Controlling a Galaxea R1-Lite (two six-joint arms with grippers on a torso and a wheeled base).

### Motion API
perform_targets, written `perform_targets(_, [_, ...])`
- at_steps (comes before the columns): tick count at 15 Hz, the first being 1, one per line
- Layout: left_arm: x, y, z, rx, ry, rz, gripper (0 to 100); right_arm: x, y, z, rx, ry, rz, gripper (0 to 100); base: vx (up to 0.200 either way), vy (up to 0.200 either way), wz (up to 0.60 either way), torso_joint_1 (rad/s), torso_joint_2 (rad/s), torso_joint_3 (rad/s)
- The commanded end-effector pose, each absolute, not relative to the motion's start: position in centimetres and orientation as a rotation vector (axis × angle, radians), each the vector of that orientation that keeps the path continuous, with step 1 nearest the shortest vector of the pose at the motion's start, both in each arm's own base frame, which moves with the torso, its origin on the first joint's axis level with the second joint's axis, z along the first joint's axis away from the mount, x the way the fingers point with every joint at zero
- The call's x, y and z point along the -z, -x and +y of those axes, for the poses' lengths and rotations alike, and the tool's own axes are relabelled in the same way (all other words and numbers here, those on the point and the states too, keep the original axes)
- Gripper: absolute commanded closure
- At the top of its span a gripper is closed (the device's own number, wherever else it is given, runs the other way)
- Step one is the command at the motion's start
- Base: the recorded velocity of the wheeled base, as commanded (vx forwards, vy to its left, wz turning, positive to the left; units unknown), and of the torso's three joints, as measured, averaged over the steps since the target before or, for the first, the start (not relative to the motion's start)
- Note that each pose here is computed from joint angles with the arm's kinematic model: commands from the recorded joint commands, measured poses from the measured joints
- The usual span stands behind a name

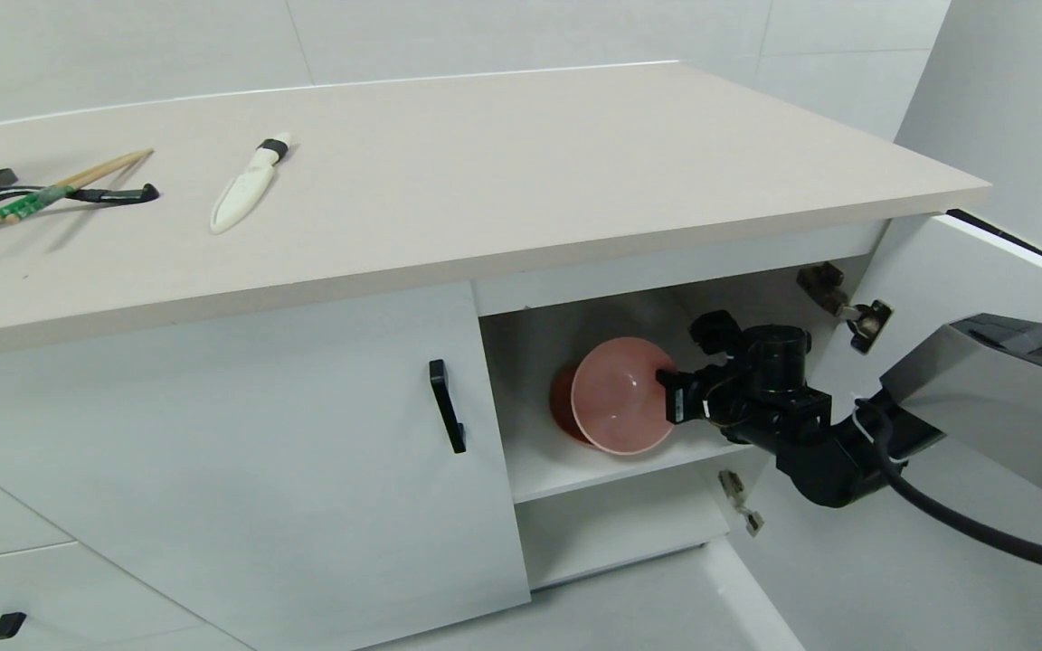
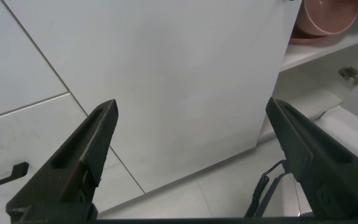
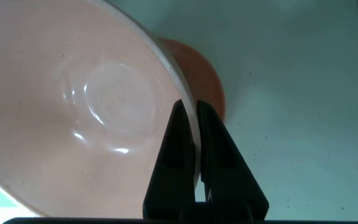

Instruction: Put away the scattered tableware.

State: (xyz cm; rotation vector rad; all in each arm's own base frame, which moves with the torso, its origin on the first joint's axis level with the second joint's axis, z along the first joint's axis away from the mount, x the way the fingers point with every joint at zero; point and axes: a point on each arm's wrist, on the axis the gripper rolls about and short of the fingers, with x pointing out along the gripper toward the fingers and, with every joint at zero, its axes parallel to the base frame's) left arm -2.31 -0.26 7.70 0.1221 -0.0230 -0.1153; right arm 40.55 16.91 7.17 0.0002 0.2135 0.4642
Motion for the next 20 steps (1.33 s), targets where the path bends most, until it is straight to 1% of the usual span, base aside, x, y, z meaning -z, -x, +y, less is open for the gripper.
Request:
perform_targets(1, [-7.7,2.3,-0.3,0.116,-0.122,-0.022,0,-7.0,-40.6,16.9,-0.464,0.003,0.215,100,0.0,0.0,0.0,0.0,0.0,0.0])
perform_targets(8, [-7.7,2.3,-0.2,0.108,-0.114,-0.021,0,-6.9,-40.6,17.0,-0.466,0.011,0.208,100,0.0,0.0,0.0,0.0,0.0,0.0])
perform_targets(9, [-7.7,2.3,-0.2,0.108,-0.114,-0.021,0,-6.9,-40.6,16.9,-0.466,0.013,0.21,0,0.0,0.0,0.0,0.0,0.0,0.0])
perform_targets(16, [-7.7,2.3,-0.2,0.102,-0.113,-0.02,0,-7.2,-40.5,17.1,-0.475,0.04,0.187,0,0.0,0.0,0.0,0.0,0.0,0.0])
perform_targets(18, [-7.7,2.3,-0.2,0.1,-0.11,-0.019,0,-8.1,-40.2,17.0,-0.48,0.1,0.136,0,0.0,0.0,0.0,0.0,0.0,0.0])
perform_targets(20, [-7.7,2.3,-0.2,0.1,-0.11,-0.019,0,-9.5,-38.7,16.9,-0.494,0.14,0.08,0,0.0,0.0,0.0,0.0,0.0,0.0])
